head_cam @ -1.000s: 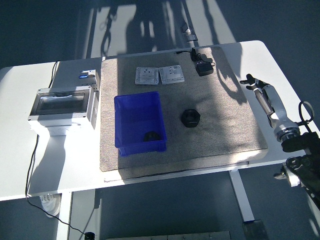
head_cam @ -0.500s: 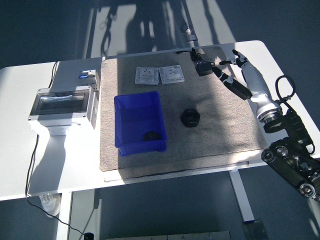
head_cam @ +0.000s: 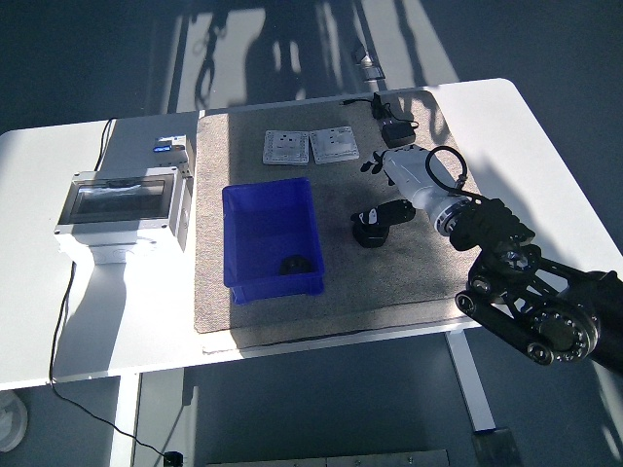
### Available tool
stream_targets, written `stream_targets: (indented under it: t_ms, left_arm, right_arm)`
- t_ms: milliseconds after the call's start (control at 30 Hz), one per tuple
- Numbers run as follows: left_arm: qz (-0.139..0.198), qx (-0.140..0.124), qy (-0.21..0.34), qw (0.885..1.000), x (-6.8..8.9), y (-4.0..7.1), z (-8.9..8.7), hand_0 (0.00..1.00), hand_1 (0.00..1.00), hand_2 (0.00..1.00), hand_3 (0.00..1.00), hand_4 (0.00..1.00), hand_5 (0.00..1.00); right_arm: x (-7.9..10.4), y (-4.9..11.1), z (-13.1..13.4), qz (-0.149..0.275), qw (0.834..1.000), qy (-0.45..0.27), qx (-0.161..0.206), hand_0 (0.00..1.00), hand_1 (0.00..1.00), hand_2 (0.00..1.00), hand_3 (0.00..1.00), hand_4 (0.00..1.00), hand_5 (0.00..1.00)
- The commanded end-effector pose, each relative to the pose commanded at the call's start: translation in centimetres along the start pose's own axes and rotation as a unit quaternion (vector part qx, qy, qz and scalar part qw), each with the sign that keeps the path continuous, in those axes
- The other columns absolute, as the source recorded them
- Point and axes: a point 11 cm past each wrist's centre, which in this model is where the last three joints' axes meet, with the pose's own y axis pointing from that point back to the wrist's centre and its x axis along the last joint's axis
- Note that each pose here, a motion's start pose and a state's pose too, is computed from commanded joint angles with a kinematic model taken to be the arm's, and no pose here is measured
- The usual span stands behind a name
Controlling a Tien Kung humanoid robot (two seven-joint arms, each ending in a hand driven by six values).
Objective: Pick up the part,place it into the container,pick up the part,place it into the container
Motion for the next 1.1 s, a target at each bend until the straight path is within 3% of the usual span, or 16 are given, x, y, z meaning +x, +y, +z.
stream_targets:
  t_ms: [400, 1100]
  left_arm:
    - [0.003, 0.000, -0.001, 1.000, 0.3, 0.0, 0.1, 0.604, 0.287, 0.481, 0.605, 0.625, 0.855]
    - [0.003, 0.000, -0.010, 1.000, 0.4, 0.0, 0.1, 0.604, 0.285, 0.477, 0.604, 0.625, 0.855]
  right_arm:
    - [-3.4, -0.4, 0.7, -0.057, 0.998, 0.006, -0.025, 0.998, 0.998, 0.998, 0.998, 0.998, 0.366]
    - [-6.5, -0.4, 1.9, -0.054, 0.997, -0.008, -0.053, 0.998, 0.984, 0.998, 0.998, 0.998, 0.378]
